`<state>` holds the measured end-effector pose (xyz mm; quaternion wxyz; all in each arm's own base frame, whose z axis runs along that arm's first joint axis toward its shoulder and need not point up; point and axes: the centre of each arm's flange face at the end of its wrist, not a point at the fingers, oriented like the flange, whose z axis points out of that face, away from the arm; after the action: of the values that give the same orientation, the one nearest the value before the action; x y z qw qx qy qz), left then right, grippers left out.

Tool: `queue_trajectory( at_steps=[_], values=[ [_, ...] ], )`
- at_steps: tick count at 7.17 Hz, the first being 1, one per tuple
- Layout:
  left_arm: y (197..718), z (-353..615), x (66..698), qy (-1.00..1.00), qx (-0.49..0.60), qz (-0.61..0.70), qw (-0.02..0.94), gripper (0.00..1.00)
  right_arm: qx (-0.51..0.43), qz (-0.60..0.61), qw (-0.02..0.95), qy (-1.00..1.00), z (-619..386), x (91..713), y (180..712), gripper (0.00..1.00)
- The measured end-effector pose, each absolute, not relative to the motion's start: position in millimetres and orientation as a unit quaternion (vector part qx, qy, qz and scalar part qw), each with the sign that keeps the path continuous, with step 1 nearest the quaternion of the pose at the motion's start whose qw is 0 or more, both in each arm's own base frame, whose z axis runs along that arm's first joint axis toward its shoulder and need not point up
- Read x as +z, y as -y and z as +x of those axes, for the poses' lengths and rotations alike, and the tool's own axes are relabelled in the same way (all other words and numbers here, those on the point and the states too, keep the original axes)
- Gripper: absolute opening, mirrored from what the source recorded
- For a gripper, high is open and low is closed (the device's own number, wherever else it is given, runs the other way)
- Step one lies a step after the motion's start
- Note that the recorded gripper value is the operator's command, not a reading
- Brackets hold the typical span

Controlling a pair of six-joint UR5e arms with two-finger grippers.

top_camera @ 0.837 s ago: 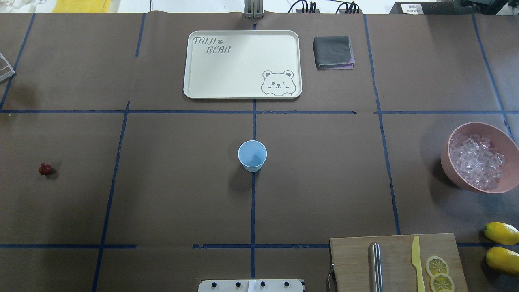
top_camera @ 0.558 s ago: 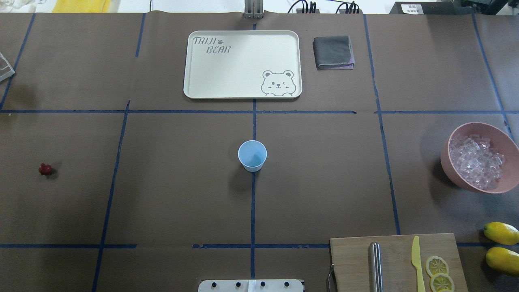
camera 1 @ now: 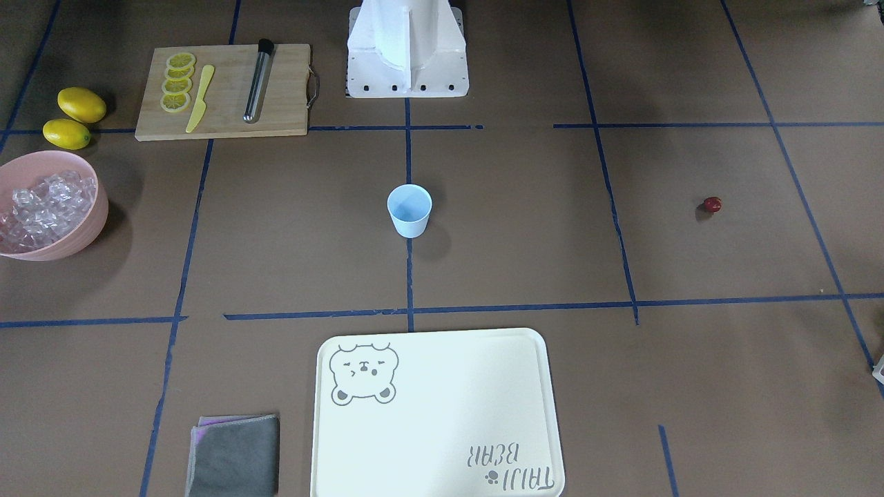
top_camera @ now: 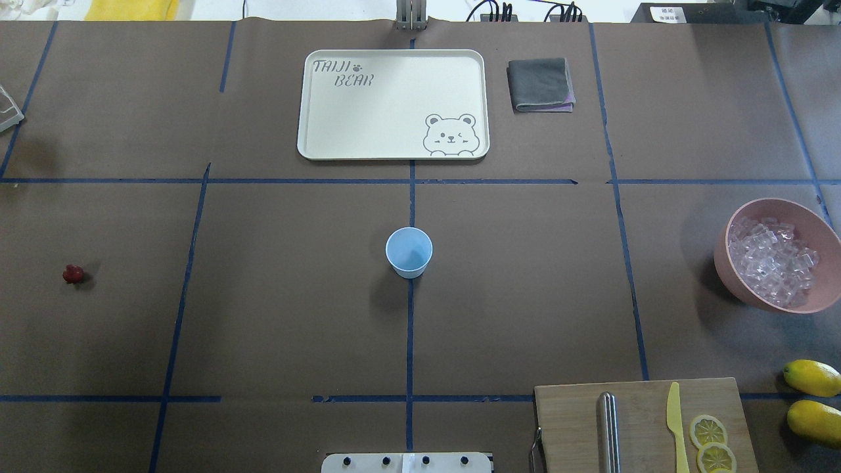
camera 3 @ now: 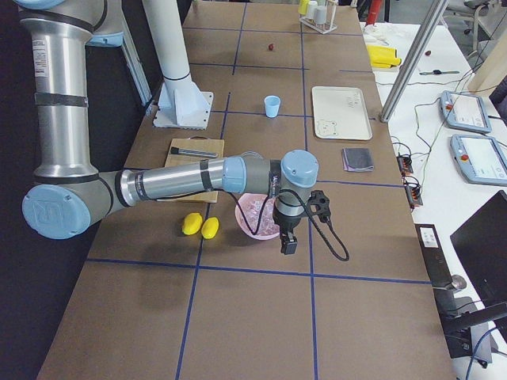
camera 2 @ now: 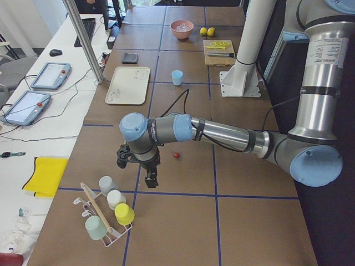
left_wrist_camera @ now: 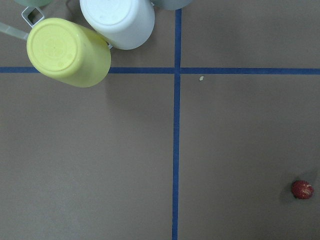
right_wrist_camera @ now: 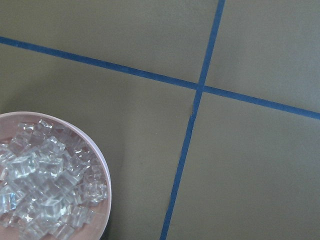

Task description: Put ice and strawberries in cup

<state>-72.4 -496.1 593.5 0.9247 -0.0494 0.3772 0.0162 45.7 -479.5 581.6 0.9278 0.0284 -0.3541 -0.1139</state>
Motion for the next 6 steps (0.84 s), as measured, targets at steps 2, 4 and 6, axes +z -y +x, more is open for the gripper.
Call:
queue_trajectory(
  at_steps=[2,4,6],
  values=[
    [496.3,-71.8,592.6,-0.379,0.016,-0.048,0.924,1.00,-0.143,0.051,0.910,0.385,16.8,570.1,478.6,0.99],
    [496.4,-71.6,590.6,-0.380,0.017,-0.046,0.924,1.00,-0.161,0.060,0.914,0.367,-43.7,546.2,460.1,0.93],
    [496.4,-71.6,590.0,-0.380,0.017,-0.045,0.924,1.00,-0.184,0.080,0.915,0.350,-85.6,544.8,437.7,0.86]
  ],
)
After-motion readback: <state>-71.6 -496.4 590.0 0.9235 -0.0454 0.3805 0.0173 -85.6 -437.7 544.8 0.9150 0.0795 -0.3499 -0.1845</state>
